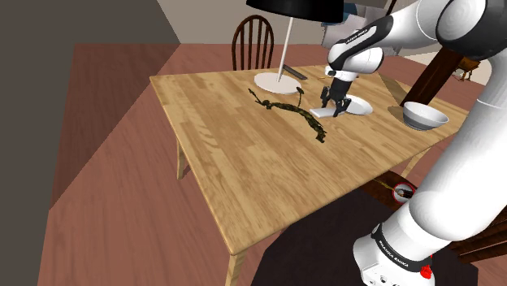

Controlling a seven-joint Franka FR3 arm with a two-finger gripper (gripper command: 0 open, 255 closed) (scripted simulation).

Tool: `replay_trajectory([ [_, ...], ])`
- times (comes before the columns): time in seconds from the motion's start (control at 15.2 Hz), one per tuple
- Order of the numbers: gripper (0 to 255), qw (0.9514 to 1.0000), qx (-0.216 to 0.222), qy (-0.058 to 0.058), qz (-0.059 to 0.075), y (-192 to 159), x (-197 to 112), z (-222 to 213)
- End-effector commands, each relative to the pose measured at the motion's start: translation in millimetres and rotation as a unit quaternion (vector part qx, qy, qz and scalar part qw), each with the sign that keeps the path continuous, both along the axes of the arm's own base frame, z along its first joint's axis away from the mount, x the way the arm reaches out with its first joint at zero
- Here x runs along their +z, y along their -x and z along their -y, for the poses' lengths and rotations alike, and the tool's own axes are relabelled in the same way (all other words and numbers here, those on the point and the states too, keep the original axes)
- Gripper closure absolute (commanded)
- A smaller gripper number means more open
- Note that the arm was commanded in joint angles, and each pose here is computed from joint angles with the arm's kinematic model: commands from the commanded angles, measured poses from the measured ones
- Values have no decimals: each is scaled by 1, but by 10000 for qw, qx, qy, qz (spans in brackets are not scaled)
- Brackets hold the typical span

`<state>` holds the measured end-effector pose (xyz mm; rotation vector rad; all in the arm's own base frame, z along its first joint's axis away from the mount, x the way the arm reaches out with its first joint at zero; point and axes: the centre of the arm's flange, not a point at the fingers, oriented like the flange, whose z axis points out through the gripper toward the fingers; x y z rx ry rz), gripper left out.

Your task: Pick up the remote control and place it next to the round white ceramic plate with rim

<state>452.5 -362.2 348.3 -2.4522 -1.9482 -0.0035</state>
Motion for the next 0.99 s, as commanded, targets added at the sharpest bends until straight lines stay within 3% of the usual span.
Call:
replay_trajectory([
  [0.0,255,10000,-1,-1,-5,0,-8,0],
  [0.46,255,10000,-1,-1,-5,0,-8,0],
  [0.53,0,10000,-1,-1,-5,0,-8,0],
  [0.86,0,10000,-1,-1,-5,0,-8,0],
  [0.92,0,10000,-1,-1,-5,0,5,0],
])
